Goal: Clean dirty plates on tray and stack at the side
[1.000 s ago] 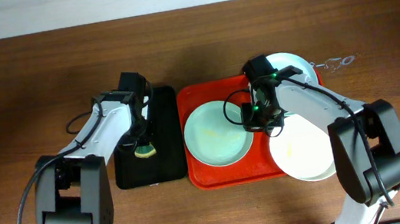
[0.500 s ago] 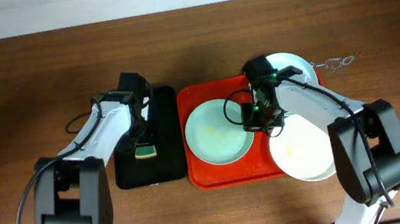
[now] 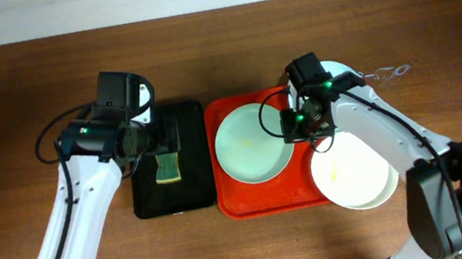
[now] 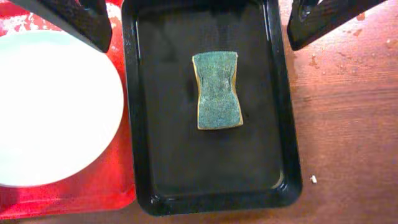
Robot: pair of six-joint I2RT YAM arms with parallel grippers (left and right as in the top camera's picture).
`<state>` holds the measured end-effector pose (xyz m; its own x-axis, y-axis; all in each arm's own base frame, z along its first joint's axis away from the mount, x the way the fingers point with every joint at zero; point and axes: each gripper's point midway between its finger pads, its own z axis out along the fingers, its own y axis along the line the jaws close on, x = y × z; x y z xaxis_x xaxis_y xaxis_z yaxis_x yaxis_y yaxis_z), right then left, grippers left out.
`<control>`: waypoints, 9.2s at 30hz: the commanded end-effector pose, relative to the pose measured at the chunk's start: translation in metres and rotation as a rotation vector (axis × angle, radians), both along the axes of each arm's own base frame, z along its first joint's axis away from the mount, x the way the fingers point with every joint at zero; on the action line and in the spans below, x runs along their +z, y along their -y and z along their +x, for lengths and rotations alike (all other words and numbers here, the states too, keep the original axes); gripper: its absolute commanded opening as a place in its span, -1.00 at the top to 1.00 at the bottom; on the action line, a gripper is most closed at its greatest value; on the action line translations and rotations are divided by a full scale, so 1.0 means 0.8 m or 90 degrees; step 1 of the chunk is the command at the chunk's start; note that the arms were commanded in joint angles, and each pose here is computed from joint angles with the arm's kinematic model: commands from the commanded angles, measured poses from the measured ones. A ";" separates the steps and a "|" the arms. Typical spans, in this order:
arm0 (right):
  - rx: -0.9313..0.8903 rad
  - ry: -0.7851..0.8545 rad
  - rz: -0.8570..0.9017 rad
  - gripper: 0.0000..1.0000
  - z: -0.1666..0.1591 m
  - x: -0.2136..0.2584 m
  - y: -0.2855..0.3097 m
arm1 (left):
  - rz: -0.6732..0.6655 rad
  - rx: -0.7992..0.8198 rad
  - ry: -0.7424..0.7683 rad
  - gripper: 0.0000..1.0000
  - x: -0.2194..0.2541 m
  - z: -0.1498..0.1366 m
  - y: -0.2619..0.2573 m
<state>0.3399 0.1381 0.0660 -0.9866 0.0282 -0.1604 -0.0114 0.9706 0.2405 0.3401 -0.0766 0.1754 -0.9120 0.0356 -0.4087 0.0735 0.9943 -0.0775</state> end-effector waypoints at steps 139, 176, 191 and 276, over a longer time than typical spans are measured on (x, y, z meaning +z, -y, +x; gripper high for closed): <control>-0.695 0.024 -0.060 0.34 -0.068 0.011 0.455 | 0.009 0.237 -0.072 -0.98 -0.004 -0.028 -0.107; 0.212 0.093 0.127 0.35 0.026 -0.002 -0.228 | 0.009 0.237 -0.072 -0.98 -0.003 -0.028 -0.107; 0.145 0.075 0.104 0.64 0.029 -0.035 -0.238 | 0.009 0.237 -0.072 -0.98 -0.004 -0.028 -0.107; 0.081 0.081 0.152 0.32 0.025 0.018 -0.247 | 0.009 0.237 -0.072 -0.98 -0.004 -0.028 -0.107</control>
